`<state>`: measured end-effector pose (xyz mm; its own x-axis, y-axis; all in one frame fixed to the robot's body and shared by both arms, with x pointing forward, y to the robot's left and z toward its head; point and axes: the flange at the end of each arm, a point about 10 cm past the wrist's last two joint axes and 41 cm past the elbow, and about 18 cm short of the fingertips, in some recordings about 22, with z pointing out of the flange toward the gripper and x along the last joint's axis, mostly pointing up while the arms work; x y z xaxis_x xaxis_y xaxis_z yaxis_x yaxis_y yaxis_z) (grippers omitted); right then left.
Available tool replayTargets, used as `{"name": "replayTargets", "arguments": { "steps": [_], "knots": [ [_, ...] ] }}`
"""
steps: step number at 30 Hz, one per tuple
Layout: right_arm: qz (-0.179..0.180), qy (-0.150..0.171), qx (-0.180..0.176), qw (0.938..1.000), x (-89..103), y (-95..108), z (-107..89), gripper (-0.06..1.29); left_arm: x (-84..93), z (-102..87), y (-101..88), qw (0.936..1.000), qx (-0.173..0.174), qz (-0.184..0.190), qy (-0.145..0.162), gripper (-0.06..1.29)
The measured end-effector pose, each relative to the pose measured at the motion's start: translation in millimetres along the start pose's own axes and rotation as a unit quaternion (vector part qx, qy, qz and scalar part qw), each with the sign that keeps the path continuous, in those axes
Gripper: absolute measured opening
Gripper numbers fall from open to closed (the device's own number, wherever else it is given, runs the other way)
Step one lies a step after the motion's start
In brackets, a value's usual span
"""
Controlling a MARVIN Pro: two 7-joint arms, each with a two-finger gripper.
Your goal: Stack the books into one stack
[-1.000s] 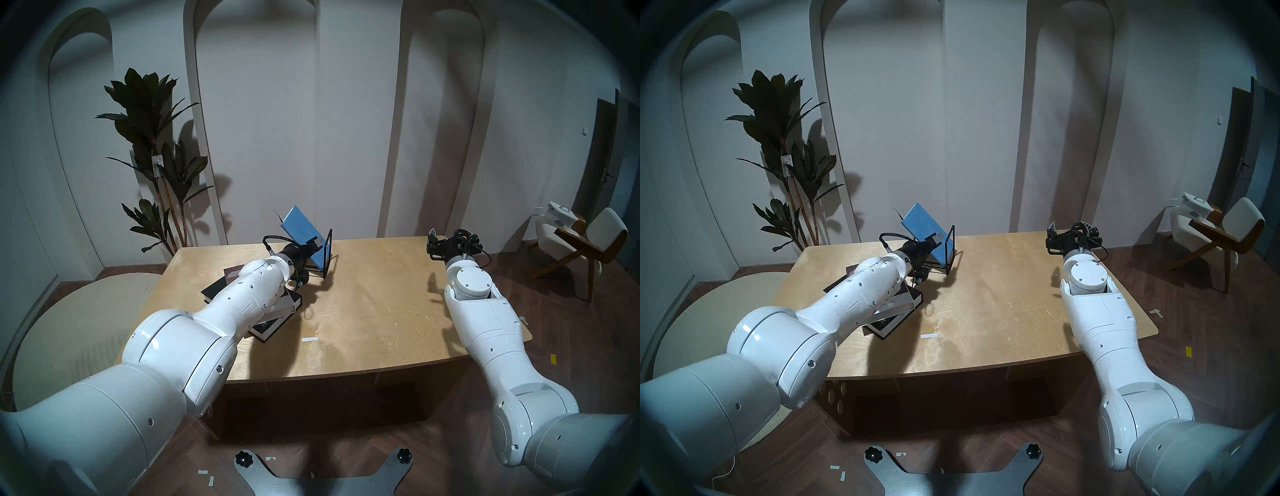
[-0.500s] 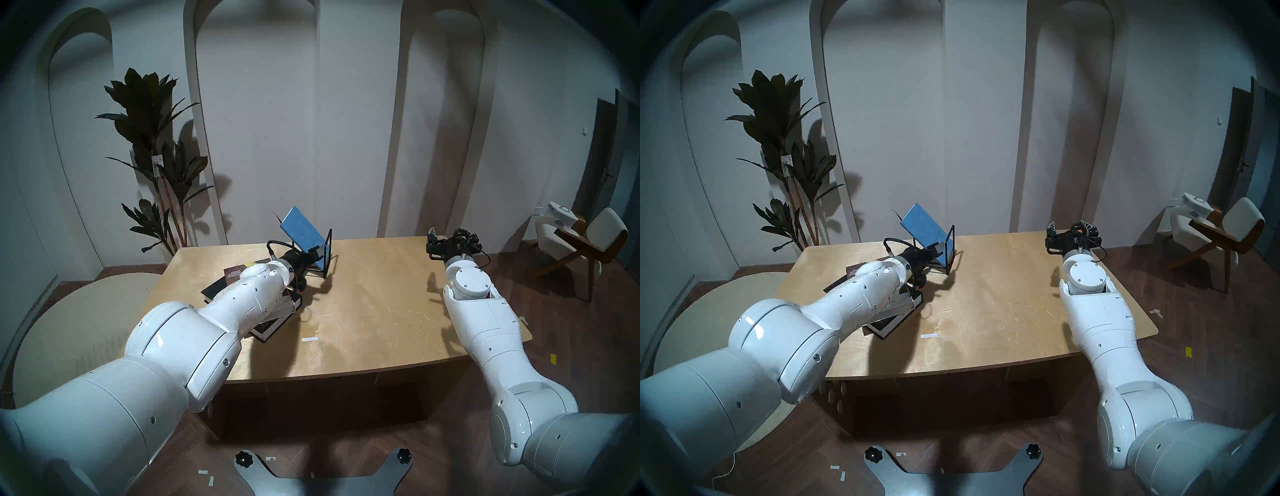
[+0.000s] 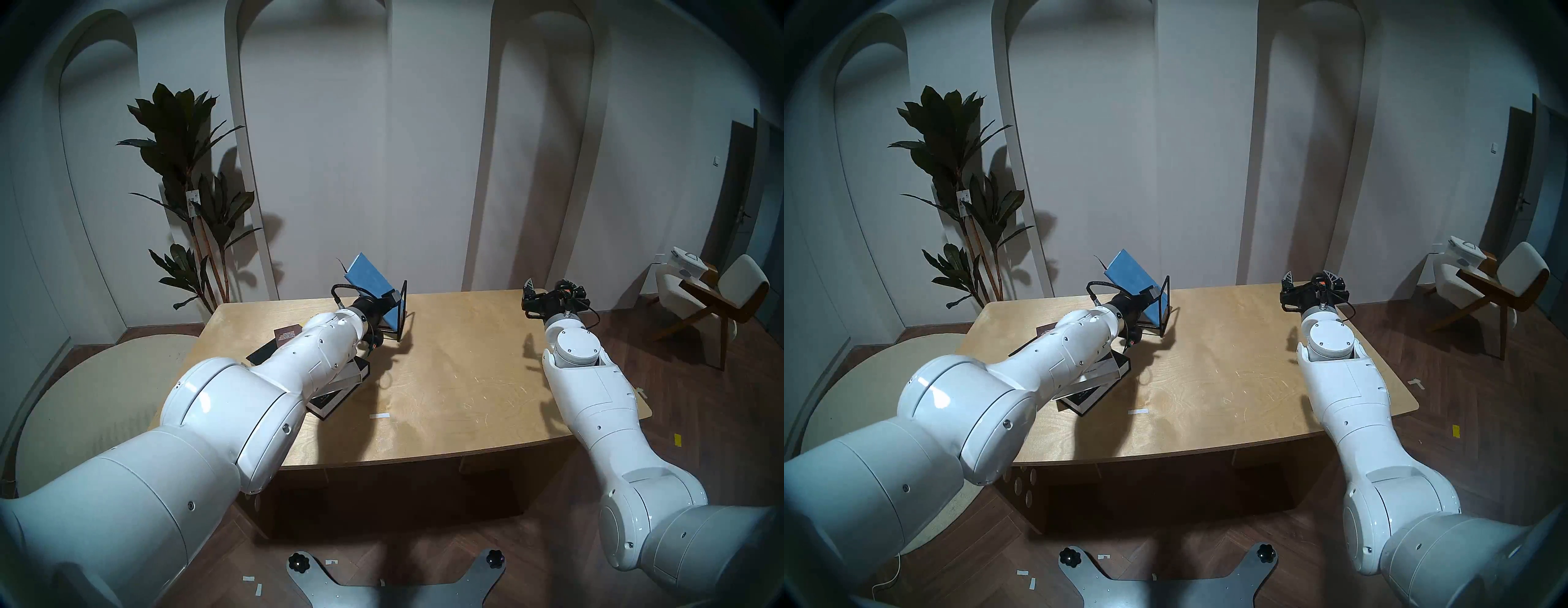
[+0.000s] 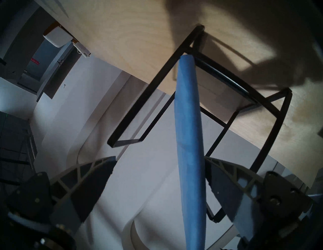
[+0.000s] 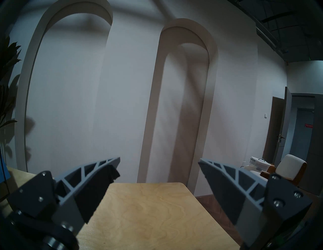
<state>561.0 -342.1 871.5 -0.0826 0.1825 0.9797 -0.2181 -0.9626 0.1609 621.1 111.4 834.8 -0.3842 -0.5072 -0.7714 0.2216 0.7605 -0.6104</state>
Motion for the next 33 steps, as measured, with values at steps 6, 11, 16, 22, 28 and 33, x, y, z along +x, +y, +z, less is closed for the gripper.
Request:
{"name": "replayTargets", "arguments": {
  "steps": [6,11,16,22,28,33],
  "knots": [
    [0.0,0.0,-0.001,1.0,-0.2,0.1,0.2,1.2,4.2,-0.1,1.8,0.9995,-0.01,-0.03,0.003,1.13],
    [0.0,-0.002,-0.001,1.0,-1.7,0.1,0.1,1.2,11.0,-1.8,5.7,0.9983,-0.014,-0.056,0.009,0.23],
    [0.003,-0.005,-0.001,1.0,-4.5,-2.6,-0.4,1.2,12.2,-2.5,6.5,0.9974,-0.01,-0.071,0.009,-0.01],
    [0.008,-0.011,0.007,0.9999,-8.1,-12.2,-0.8,1.2,10.3,-2.8,5.9,0.9968,-0.003,-0.079,0.005,-0.01],
    [0.011,-0.014,0.02,0.9996,-10.0,-24.6,-1.2,1.2,2.5,-1.0,0.0,0.9965,0.012,-0.082,-0.004,-0.01],
    [0.014,-0.015,0.026,0.9995,-11.0,-30.2,-0.8,1.2,-9.6,0.8,-9.3,0.9951,0.04,-0.088,-0.019,-0.01]
  ]
}}
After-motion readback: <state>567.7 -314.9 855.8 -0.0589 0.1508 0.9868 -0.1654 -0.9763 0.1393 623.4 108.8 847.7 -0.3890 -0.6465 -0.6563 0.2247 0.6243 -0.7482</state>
